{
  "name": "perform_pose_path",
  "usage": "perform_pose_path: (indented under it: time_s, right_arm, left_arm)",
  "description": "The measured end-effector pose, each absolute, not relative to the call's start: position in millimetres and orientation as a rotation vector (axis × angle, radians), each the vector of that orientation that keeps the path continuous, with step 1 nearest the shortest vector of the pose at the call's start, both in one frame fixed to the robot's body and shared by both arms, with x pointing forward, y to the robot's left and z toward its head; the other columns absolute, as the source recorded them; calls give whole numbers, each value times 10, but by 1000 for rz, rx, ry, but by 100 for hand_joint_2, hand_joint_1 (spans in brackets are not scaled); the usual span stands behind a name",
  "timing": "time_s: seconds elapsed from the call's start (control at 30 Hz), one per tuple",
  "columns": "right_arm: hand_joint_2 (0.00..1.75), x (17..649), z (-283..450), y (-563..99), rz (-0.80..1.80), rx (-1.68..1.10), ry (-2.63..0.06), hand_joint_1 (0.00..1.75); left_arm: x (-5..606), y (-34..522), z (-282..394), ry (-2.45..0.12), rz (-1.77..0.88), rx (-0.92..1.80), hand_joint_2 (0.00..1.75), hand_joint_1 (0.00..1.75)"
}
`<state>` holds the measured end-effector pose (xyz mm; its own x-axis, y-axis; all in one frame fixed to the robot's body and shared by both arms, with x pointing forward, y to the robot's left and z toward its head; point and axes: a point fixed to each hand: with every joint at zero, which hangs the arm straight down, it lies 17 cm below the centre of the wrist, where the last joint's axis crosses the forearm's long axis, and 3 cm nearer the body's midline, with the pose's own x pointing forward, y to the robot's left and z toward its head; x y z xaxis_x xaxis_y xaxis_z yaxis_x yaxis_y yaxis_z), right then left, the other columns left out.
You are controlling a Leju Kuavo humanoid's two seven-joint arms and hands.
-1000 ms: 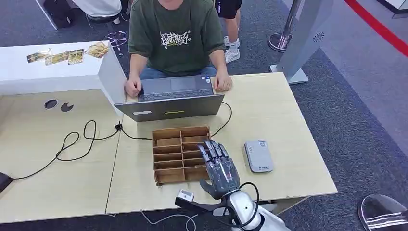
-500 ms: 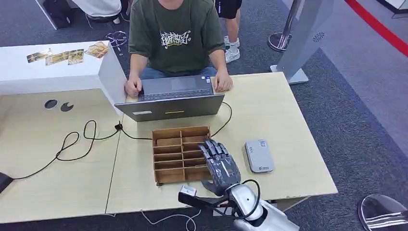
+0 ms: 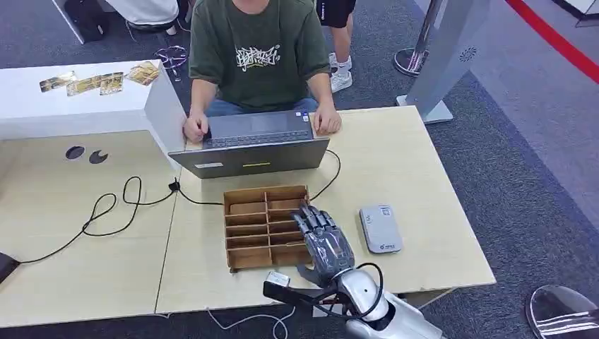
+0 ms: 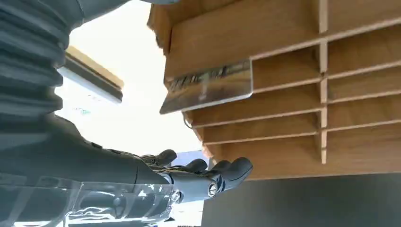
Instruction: Pass the card to the sensor for recognition and then transmit it.
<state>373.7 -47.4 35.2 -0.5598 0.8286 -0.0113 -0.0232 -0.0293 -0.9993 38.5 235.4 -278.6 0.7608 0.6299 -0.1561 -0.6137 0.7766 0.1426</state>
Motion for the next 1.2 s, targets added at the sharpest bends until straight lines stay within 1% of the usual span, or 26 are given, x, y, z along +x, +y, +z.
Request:
perform_pose_path:
  time_s: [0.3, 1.2]
  right_arm:
    - [175, 3751, 447, -570, 1646, -885, -1607, 0]
    - [175, 3699, 411, -535, 1651, -859, -1601, 0]
  left_arm:
    - [386, 2356, -2786, 200, 682, 85, 0, 0]
    - [396, 2363, -2788, 193, 682, 87, 0, 0]
